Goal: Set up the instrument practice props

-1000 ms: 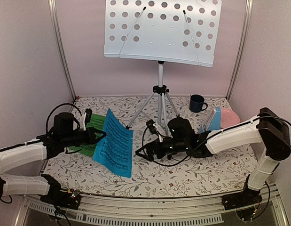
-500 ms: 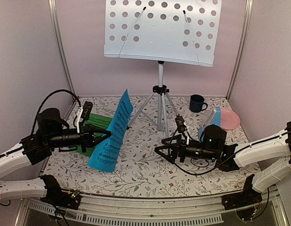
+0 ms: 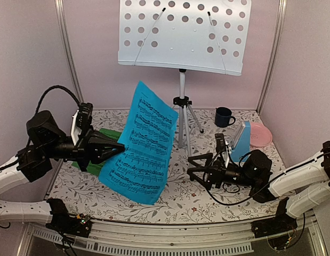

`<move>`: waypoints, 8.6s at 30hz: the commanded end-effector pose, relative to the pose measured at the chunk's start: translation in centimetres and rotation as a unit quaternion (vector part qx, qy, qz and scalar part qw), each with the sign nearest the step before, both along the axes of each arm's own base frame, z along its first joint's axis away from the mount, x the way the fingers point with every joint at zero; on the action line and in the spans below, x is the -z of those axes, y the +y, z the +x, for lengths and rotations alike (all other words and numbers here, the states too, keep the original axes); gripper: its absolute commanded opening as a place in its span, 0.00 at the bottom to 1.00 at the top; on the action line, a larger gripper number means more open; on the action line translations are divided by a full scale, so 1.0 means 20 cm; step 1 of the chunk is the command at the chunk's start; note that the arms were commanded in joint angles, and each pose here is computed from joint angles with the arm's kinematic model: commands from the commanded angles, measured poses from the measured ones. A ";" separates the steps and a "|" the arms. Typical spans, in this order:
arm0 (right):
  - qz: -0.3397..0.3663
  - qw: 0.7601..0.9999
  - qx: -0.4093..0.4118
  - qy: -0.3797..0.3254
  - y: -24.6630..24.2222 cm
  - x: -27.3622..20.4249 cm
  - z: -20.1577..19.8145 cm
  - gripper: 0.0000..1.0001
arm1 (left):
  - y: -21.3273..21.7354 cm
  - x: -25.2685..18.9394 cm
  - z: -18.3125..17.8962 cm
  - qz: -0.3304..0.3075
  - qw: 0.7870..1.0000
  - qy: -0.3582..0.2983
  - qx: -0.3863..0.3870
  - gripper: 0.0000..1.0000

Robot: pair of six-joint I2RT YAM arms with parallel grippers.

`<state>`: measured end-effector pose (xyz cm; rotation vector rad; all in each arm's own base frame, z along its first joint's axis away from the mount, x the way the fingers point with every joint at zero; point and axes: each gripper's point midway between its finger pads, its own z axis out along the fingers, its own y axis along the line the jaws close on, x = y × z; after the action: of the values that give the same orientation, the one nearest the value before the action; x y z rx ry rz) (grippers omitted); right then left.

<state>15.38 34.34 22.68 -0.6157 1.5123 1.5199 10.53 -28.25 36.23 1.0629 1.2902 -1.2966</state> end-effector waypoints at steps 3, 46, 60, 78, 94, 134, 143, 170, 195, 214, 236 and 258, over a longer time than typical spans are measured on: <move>0.077 0.996 -0.041 -0.017 0.09 -0.26 -0.01 0.99 | -0.01 -0.20 -0.12 -0.052 0.995 -0.065 0.053 0.00; -0.045 0.970 0.136 -0.196 -0.10 -1.06 0.12 0.00 | 0.08 -0.25 0.55 -0.008 0.948 -0.022 -0.317 0.54; -0.101 0.927 0.244 -0.267 -0.27 -1.54 0.22 0.00 | 0.07 -0.86 0.74 -0.005 0.897 -0.152 -0.416 0.54; -0.082 0.888 0.370 -0.261 -0.42 -1.83 0.60 0.00 | -0.20 -1.06 1.19 0.053 0.867 -0.173 -0.463 0.43; -0.080 0.860 0.417 -0.285 -0.49 -1.91 0.78 0.00 | -0.22 -1.05 1.33 0.060 0.851 -0.185 -0.488 0.27; -0.063 0.835 0.360 -0.412 -0.20 -1.97 0.91 0.00 | -0.33 -1.09 1.13 -0.030 0.865 -0.315 -0.390 0.00; -0.053 0.837 0.317 -0.442 -0.05 -1.96 0.95 0.00 | -0.36 -1.07 1.12 -0.034 0.874 -0.314 -0.370 0.00; 0.004 0.868 0.243 -0.433 0.17 -1.93 1.00 0.00 | -0.38 -1.05 1.13 -0.035 0.877 -0.314 -0.362 0.00; -0.008 0.872 0.224 -0.436 0.21 -1.87 1.00 0.34 | -0.37 -1.05 1.14 -0.035 0.877 -0.306 -0.368 0.00; -0.045 0.866 0.275 -0.416 0.10 -1.76 1.02 0.59 | -0.37 -1.05 1.15 -0.035 0.876 -0.306 -0.371 0.00; -0.025 0.886 0.246 -0.392 0.15 -1.70 0.97 0.58 | -0.38 -1.05 1.15 -0.040 0.878 -0.303 -0.367 0.00; -0.028 0.876 0.282 -0.391 0.16 -1.72 0.97 0.65 | -0.34 -1.06 1.16 -0.043 0.876 -0.294 -0.381 0.11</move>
<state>34.58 38.60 55.50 -0.7051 0.9817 0.6819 33.78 -35.53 56.81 0.7080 1.0145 -0.3613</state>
